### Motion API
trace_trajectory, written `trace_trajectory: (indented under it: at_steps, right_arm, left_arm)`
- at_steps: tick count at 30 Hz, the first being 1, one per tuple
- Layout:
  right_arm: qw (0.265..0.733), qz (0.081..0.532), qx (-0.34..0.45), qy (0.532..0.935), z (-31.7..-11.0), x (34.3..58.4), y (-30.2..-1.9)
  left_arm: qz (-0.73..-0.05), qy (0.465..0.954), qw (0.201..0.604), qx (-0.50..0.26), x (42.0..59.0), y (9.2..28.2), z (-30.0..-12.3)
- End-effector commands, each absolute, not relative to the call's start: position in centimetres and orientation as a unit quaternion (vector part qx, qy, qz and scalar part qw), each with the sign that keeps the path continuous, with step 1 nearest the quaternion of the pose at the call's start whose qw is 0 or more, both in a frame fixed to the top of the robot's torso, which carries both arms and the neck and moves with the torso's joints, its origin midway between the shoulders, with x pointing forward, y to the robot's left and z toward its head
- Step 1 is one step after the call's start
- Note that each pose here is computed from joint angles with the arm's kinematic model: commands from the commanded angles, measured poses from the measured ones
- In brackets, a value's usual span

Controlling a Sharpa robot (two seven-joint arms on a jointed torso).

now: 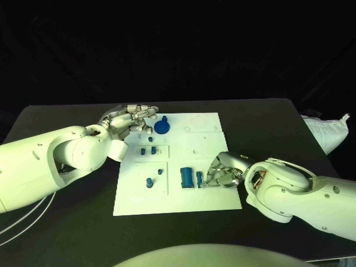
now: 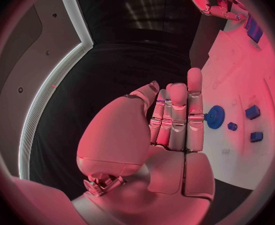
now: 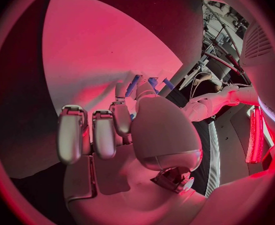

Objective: Assemble the parts on the task board

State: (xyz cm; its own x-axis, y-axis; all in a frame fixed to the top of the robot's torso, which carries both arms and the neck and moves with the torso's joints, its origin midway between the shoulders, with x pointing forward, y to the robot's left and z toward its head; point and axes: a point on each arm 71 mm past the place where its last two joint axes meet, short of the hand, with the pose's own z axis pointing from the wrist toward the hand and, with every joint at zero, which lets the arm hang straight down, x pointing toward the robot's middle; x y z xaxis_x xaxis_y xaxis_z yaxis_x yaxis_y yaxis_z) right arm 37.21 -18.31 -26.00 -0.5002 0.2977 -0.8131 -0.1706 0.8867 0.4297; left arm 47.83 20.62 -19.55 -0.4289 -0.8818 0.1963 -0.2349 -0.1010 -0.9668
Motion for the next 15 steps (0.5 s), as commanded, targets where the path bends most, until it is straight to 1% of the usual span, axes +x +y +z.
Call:
trace_trajectory:
  at_steps: [1, 4, 7, 8, 11, 15]
  right_arm:
    - [0.472, 0.262, 0.071, 0.839, -25.3, 37.6, -18.6]
    - [0.459, 0.297, 0.101, 0.831, -24.2, 38.4, -19.0]
    - [0.447, 0.344, 0.134, 0.815, -23.0, 39.6, -19.4]
    - [0.445, 0.353, 0.141, 0.811, -22.8, 39.9, -19.5]
    - [0.442, 0.398, 0.183, 0.783, -21.9, 41.5, -20.1]
    - [0.438, 0.451, 0.261, 0.732, -21.0, 44.0, -21.3]
  left_arm:
    - [-0.591, 0.611, 0.272, -0.451, 47.8, 20.4, -19.5]
    - [-0.592, 0.608, 0.271, -0.453, 47.9, 20.3, -19.5]
    - [-0.594, 0.606, 0.270, -0.456, 48.1, 20.3, -19.6]
    - [-0.594, 0.605, 0.270, -0.456, 48.1, 20.3, -19.6]
    - [-0.594, 0.601, 0.269, -0.461, 48.3, 20.4, -19.9]
    - [-0.590, 0.593, 0.279, -0.472, 48.5, 21.1, -20.6]
